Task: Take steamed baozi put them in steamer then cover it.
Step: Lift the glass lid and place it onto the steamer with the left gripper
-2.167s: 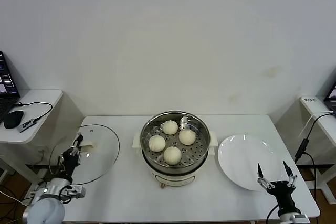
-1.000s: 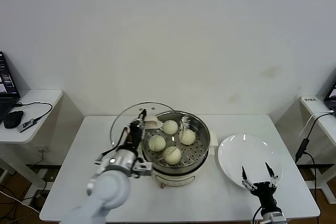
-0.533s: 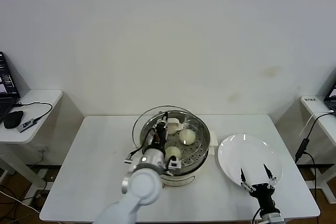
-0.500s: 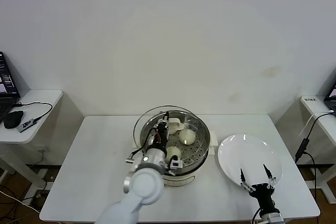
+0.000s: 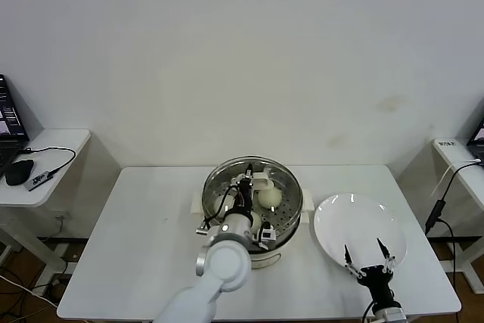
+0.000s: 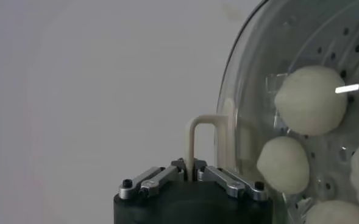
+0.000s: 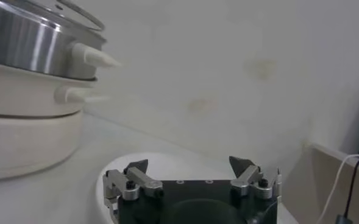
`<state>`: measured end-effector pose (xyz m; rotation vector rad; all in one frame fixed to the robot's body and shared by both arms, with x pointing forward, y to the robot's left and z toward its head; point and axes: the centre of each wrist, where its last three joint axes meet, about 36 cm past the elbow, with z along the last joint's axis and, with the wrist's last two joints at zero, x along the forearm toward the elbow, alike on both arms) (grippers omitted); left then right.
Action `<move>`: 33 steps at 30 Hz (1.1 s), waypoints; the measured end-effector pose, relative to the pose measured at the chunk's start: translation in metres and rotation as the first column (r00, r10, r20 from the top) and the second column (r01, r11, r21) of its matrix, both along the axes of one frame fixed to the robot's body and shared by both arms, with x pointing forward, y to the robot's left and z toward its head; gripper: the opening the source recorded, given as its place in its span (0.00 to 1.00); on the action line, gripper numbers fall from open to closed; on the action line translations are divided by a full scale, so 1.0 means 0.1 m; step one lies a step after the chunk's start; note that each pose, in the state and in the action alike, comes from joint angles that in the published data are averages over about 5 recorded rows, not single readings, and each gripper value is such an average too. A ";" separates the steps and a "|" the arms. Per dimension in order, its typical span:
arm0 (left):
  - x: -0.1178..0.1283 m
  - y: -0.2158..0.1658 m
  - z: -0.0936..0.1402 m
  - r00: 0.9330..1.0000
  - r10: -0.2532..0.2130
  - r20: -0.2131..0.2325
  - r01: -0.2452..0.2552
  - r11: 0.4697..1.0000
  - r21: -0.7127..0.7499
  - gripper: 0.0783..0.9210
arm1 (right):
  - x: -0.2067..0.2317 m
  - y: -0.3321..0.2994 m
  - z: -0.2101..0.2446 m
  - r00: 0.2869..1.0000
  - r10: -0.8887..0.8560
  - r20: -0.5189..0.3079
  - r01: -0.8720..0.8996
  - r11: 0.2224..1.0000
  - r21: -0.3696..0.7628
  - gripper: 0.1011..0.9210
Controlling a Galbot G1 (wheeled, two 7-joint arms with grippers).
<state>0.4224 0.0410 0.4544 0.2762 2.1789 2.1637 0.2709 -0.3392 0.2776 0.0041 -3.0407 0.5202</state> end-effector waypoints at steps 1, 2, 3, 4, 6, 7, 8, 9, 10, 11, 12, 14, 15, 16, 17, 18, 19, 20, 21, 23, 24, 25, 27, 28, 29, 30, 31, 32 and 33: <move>0.00 -0.01 -0.01 1.000 0.001 -0.002 -0.001 1.000 0.000 0.08 | 0.00 0.00 0.00 1.000 0.001 0.000 -0.001 1.000 0.000 0.88; 0.00 -0.01 -0.02 1.000 0.003 -0.003 -0.003 1.000 0.000 0.08 | 0.00 0.00 0.00 1.000 0.001 0.000 -0.001 1.000 -0.001 0.88; 0.00 -0.01 -0.02 1.000 0.004 -0.004 -0.004 1.000 0.001 0.08 | 0.00 0.00 0.00 1.000 0.002 0.000 -0.002 1.000 -0.001 0.88; 0.00 -0.01 -0.03 1.000 0.005 -0.005 -0.005 1.000 0.001 0.08 | 0.00 0.00 -0.01 1.000 0.002 -0.001 -0.002 1.000 -0.002 0.88; 0.00 -0.01 -0.05 1.000 0.008 -0.006 -0.008 1.000 0.002 0.08 | 0.00 0.00 -0.01 1.000 0.003 -0.001 -0.003 1.000 -0.003 0.88; 0.00 -0.01 -0.06 1.000 0.010 -0.006 -0.010 1.000 0.002 0.08 | 0.00 0.00 -0.01 1.000 0.004 -0.001 -0.004 1.000 -0.003 0.88; 0.00 -0.01 -0.06 1.000 0.011 -0.007 -0.011 1.000 0.002 0.08 | 0.00 0.00 -0.01 1.000 0.004 -0.001 -0.004 1.000 -0.004 0.88; 0.00 -0.01 -0.07 1.000 0.012 -0.008 -0.012 1.000 0.002 0.08 | 0.00 0.00 -0.01 1.000 0.005 -0.002 -0.005 1.000 -0.004 0.88; 0.00 -0.01 -0.07 1.000 0.013 -0.008 -0.013 1.000 0.000 0.08 | 0.00 0.01 -0.02 1.000 0.006 -0.002 -0.006 1.000 -0.005 0.88; 0.00 -0.01 -0.08 1.000 0.014 -0.009 -0.014 1.000 -0.001 0.08 | 0.00 0.01 -0.02 1.000 0.007 -0.002 -0.007 1.000 -0.005 0.88; 0.00 -0.01 -0.08 1.000 0.014 -0.011 -0.014 1.000 -0.002 0.08 | 0.00 0.01 -0.02 1.000 0.008 -0.002 -0.008 1.000 -0.005 0.88; -0.01 -0.02 -0.10 1.000 0.014 -0.014 -0.014 1.000 -0.005 0.08 | 0.00 0.02 -0.02 1.000 0.009 -0.003 -0.009 1.000 -0.005 0.88; -0.01 -0.02 -0.10 1.000 0.014 -0.015 -0.014 1.000 -0.006 0.08 | -0.01 0.02 -0.02 1.000 0.009 -0.003 -0.009 1.000 -0.006 0.88; -0.01 -0.02 -0.11 1.000 0.014 -0.016 -0.015 1.000 -0.008 0.08 | -0.01 0.02 -0.02 1.000 0.010 -0.003 -0.010 1.000 -0.006 0.88; -0.02 -0.02 -0.12 1.000 0.015 -0.017 -0.015 1.000 -0.010 0.08 | -0.01 0.02 -0.02 1.000 0.010 -0.003 -0.010 1.000 -0.006 0.88; -0.02 -0.03 -0.12 1.000 0.015 -0.017 -0.015 1.000 -0.011 0.08 | -0.01 0.02 -0.02 1.000 0.011 -0.003 -0.011 1.000 -0.007 0.88; -0.02 -0.02 -0.13 1.000 0.014 -0.018 -0.015 1.000 -0.013 0.08 | -0.01 0.02 -0.02 1.000 0.011 -0.003 -0.011 1.000 -0.007 0.88; -0.02 -0.02 -0.13 1.000 0.014 -0.019 -0.014 1.000 -0.015 0.08 | -0.01 0.02 -0.02 1.000 0.011 -0.003 -0.011 1.000 -0.008 0.88; -0.02 -0.02 -0.13 1.000 0.014 -0.019 -0.014 1.000 -0.018 0.08 | -0.01 0.02 -0.02 1.000 0.012 -0.003 -0.012 1.000 -0.008 0.88; -0.02 -0.03 -0.13 1.000 0.014 -0.019 -0.014 1.000 -0.024 0.08 | -0.01 0.02 -0.03 1.000 0.013 -0.003 -0.013 1.000 -0.009 0.88; -0.02 -0.03 -0.13 1.000 0.014 -0.019 -0.014 1.000 -0.027 0.08 | -0.01 0.03 -0.03 1.000 0.014 -0.003 -0.014 1.000 -0.009 0.88; -0.03 -0.02 -0.14 1.000 0.014 -0.018 -0.015 0.999 -0.030 0.10 | -0.01 0.03 -0.03 1.000 0.014 -0.004 -0.014 1.000 -0.009 0.88; -0.03 -0.02 -0.14 1.000 0.015 -0.015 -0.016 0.999 -0.035 0.13 | -0.01 0.03 -0.03 1.000 0.015 -0.004 -0.015 1.000 -0.009 0.88; -0.04 -0.02 -0.14 1.000 0.015 -0.013 -0.016 0.999 -0.038 0.17 | -0.01 0.03 -0.03 1.000 0.015 -0.004 -0.015 1.000 -0.009 0.88; -0.05 -0.01 -0.14 1.000 0.016 -0.011 -0.016 0.999 -0.040 0.20 | -0.01 0.03 -0.03 1.000 0.016 -0.005 -0.016 1.000 -0.009 0.88; -0.06 0.00 -0.13 1.000 0.016 -0.008 -0.016 0.999 -0.042 0.23 | -0.01 0.04 -0.03 1.000 0.016 -0.005 -0.016 1.000 -0.009 0.88; -0.07 0.00 -0.13 1.000 0.015 -0.006 -0.015 0.999 -0.044 0.27 | -0.01 0.04 -0.03 1.000 0.016 -0.005 -0.016 1.000 -0.009 0.88; -0.08 0.01 -0.13 1.000 0.014 -0.003 -0.014 0.999 -0.045 0.30 | -0.01 0.04 -0.03 1.000 0.016 -0.005 -0.016 1.000 -0.009 0.88; -0.09 0.02 -0.13 1.000 0.013 0.000 -0.013 0.999 -0.047 0.33 | -0.01 0.04 -0.03 1.000 0.016 -0.005 -0.016 1.000 -0.009 0.88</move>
